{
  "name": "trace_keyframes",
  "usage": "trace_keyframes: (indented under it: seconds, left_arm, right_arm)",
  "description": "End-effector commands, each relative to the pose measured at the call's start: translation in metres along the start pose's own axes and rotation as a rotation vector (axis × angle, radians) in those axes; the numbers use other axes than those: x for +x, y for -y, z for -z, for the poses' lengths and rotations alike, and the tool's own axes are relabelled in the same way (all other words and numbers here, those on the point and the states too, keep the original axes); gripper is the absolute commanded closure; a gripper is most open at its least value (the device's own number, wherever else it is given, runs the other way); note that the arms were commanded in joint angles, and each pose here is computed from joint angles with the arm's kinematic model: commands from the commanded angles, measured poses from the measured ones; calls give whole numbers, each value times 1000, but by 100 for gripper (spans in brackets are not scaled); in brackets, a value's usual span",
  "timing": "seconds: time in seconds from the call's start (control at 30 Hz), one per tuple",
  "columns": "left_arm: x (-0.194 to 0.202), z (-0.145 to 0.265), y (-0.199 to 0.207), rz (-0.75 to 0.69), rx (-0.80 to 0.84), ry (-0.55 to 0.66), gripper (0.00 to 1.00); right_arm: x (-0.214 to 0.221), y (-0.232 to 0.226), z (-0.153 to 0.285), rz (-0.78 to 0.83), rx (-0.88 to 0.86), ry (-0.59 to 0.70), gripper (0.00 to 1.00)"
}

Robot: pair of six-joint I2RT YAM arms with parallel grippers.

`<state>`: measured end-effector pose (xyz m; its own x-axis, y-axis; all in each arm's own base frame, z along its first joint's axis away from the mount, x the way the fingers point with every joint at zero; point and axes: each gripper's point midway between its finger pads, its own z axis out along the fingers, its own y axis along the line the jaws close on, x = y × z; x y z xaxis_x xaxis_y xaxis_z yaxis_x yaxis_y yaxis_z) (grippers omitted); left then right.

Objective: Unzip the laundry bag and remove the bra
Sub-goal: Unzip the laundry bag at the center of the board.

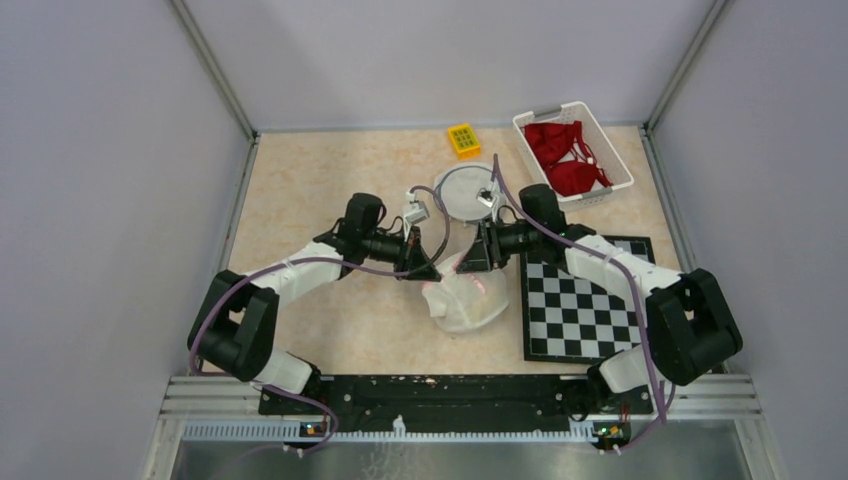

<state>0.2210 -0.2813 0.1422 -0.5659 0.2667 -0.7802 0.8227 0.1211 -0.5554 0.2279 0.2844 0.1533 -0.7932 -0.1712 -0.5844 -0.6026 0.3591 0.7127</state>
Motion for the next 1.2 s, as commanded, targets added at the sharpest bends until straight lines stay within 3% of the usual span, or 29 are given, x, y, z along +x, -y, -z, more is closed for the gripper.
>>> trace_keyframes:
  seconds: [0.0,0.1,0.27,0.83,1.07,1.13,1.17]
  left_arm:
    - [-20,-2,15,-107,44,9,100]
    - [-20,-3,13,-102,34,1,100]
    - [-16,-2,8,-105,6,-15,100]
    - [-11,24,-14,-153,-107,-21,100]
    - [-24,28,-10,-257,-113,-15,100]
    - [-30,27,-5,-299,-105,-12,92]
    - [-33,27,-2,-319,-105,-12,83]
  right_arm:
    - [-27,-14,-5,83,-30,48,67]
    - [-28,-14,-7,81,-30,47,75]
    - [-27,-10,-5,77,-6,41,100]
    - [-17,15,20,62,97,70,100]
    - [-14,11,17,47,62,80,100]
    - [-11,5,13,55,39,72,100]
    - [-10,1,11,57,22,68,100]
